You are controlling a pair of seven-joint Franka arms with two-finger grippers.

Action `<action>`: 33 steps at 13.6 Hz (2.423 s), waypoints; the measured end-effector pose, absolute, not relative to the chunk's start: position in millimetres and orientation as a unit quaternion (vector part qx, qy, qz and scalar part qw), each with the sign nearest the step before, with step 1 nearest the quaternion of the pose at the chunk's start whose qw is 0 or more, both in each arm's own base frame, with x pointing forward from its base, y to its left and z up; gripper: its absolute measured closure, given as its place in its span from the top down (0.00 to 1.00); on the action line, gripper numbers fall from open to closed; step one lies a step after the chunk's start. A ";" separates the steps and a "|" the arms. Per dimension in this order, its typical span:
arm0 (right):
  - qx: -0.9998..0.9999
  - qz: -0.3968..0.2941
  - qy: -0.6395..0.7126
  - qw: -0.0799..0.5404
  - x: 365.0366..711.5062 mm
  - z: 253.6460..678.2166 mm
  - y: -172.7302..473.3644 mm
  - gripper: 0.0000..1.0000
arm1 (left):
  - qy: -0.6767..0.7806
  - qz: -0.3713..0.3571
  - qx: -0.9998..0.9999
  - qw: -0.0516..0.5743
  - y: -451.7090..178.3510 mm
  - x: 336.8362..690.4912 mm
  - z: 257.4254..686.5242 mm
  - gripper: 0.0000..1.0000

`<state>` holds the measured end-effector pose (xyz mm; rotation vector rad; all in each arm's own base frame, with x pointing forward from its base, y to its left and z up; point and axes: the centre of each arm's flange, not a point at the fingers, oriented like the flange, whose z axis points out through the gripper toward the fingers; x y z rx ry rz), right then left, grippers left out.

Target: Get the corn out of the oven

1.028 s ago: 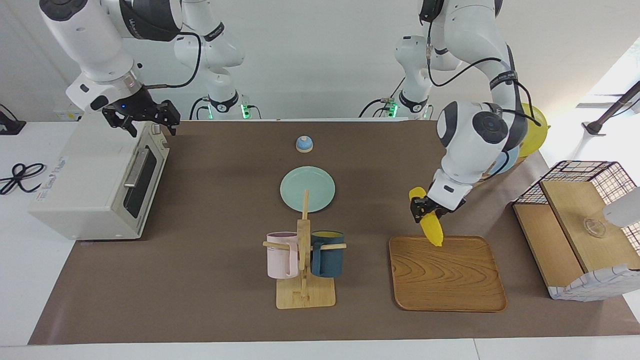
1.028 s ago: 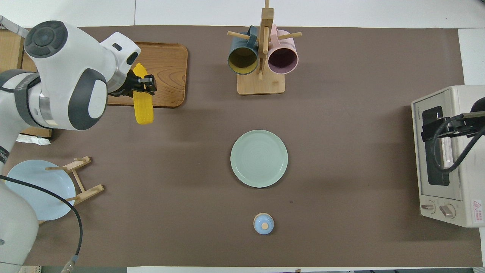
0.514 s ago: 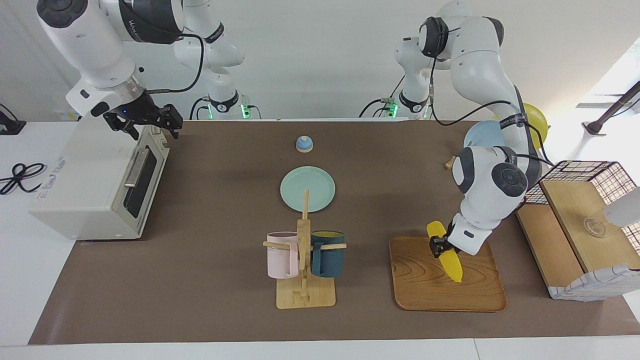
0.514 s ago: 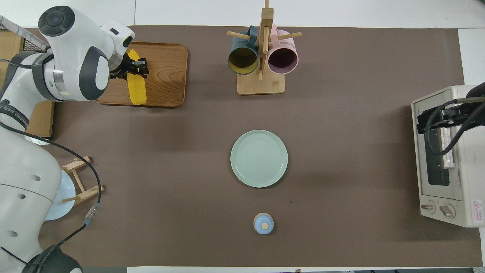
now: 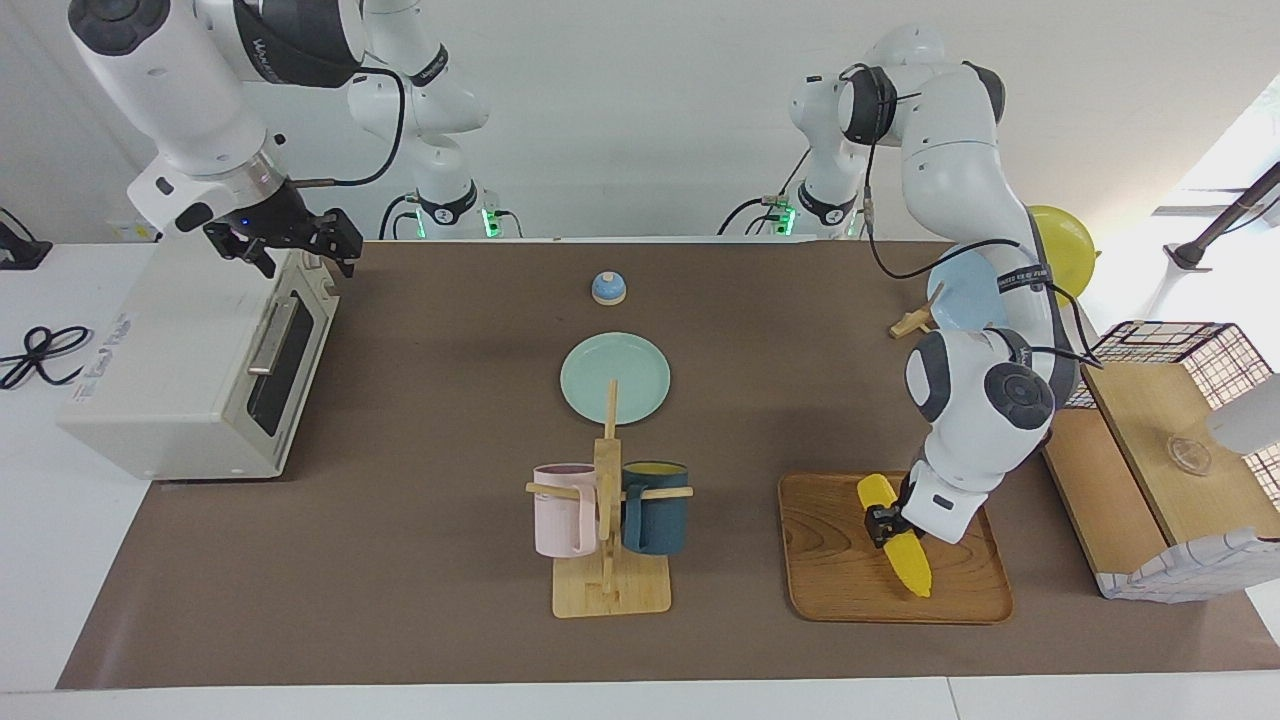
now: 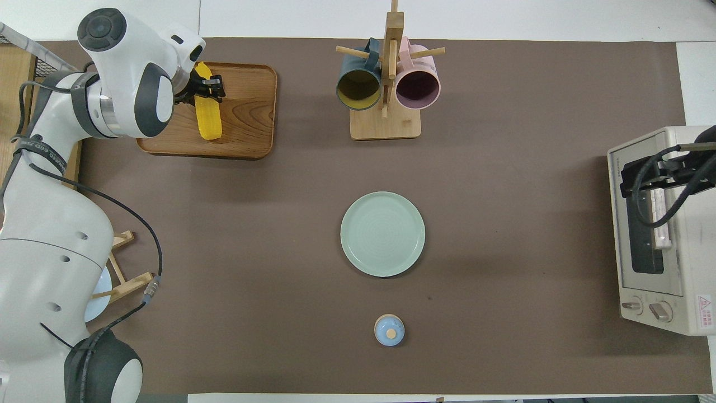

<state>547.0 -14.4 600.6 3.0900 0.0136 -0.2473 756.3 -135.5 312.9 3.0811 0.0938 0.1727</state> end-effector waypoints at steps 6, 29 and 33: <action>0.997 -0.077 0.008 0.020 547.3 602.5 -9.8 1.00 | 0.013 0.054 0.998 0.026 -136.9 757.9 307.0 0.85; 0.998 -0.059 0.010 -0.009 551.1 608.0 -2.9 1.00 | 0.041 -0.041 0.998 0.017 -45.9 549.7 607.1 1.00; 0.998 -0.058 0.009 -0.006 551.1 608.5 -4.3 1.00 | 0.038 -0.057 0.997 0.018 -43.7 517.7 595.4 1.00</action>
